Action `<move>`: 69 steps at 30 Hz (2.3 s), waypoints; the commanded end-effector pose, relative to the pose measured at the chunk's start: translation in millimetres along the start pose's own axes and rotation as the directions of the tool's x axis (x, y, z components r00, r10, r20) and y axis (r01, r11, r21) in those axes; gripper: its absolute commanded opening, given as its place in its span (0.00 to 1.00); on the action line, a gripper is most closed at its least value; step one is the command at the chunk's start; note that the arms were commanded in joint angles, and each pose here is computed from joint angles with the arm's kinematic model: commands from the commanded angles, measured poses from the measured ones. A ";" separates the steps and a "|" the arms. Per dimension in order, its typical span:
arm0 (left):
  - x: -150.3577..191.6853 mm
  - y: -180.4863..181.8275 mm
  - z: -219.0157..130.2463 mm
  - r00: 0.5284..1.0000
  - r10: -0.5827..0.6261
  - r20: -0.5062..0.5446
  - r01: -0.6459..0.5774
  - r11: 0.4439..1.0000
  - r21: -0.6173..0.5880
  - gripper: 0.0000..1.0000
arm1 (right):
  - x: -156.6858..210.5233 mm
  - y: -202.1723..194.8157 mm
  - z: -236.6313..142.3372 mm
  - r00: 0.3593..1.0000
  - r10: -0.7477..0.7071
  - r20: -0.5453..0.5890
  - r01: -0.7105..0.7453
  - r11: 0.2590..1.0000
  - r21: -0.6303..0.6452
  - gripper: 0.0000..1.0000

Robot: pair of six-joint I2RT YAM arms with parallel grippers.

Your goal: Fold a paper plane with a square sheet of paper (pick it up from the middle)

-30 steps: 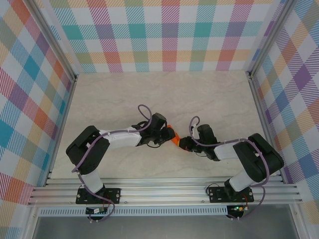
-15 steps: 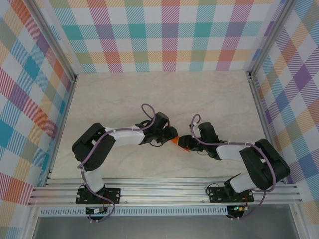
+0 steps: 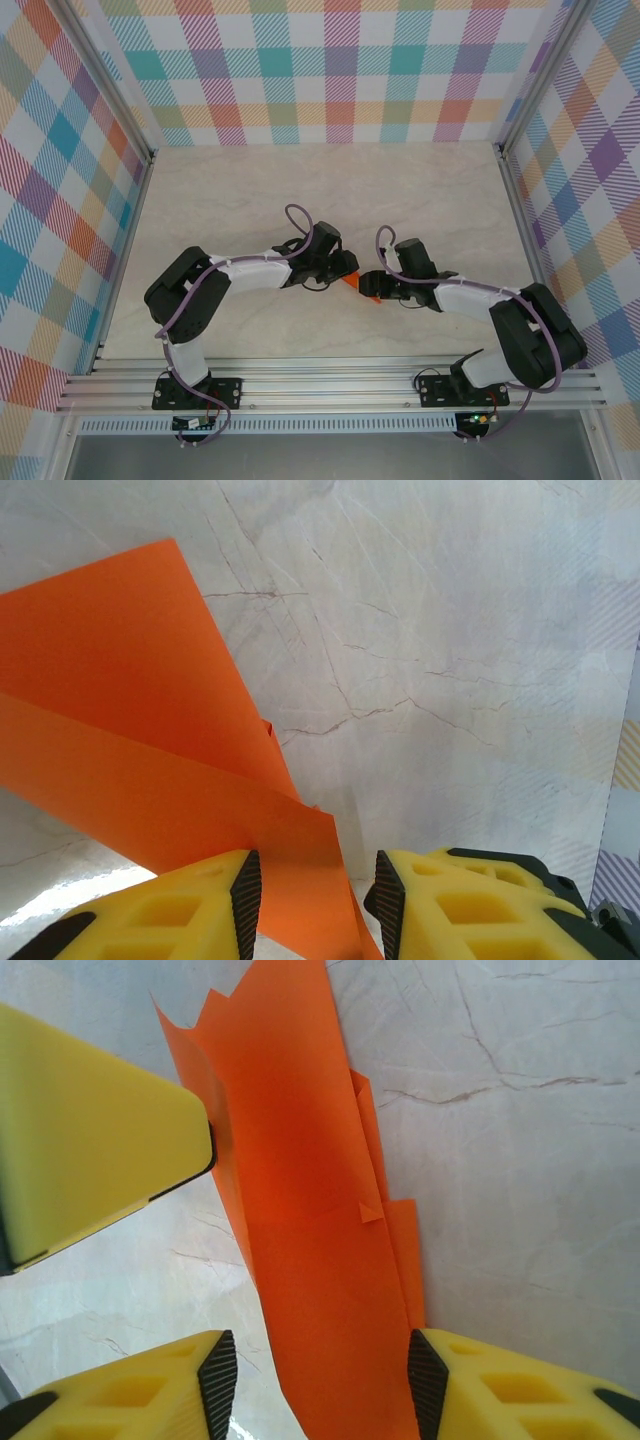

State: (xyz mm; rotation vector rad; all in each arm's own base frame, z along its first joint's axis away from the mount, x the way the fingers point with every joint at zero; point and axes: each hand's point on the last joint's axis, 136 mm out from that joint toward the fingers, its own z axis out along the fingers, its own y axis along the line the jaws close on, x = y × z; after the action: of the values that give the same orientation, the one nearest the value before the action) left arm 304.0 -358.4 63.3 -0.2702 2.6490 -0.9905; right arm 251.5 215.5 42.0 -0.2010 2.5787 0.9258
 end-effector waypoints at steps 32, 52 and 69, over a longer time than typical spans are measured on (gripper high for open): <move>-7.3 -5.7 0.9 1.000 0.030 0.000 -0.030 0.999 -0.020 0.37 | 9.1 3.7 9.5 0.996 0.003 -0.090 -0.005 1.000 -0.019 0.27; -14.1 -13.7 -17.4 0.998 0.047 0.030 -0.047 0.999 -0.001 0.40 | -1.1 26.1 11.5 0.979 0.183 -0.093 -0.194 0.974 -0.118 0.06; -11.1 -3.5 -5.3 1.000 0.012 0.015 -0.012 1.000 -0.004 0.42 | -2.5 28.6 10.8 0.981 0.183 -0.064 -0.187 0.981 -0.051 0.20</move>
State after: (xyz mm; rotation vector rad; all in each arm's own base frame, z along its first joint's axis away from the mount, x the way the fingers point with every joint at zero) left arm 309.2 -358.2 73.3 -0.2415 2.6399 -0.9770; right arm 243.1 246.3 43.5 0.0523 2.6853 1.1445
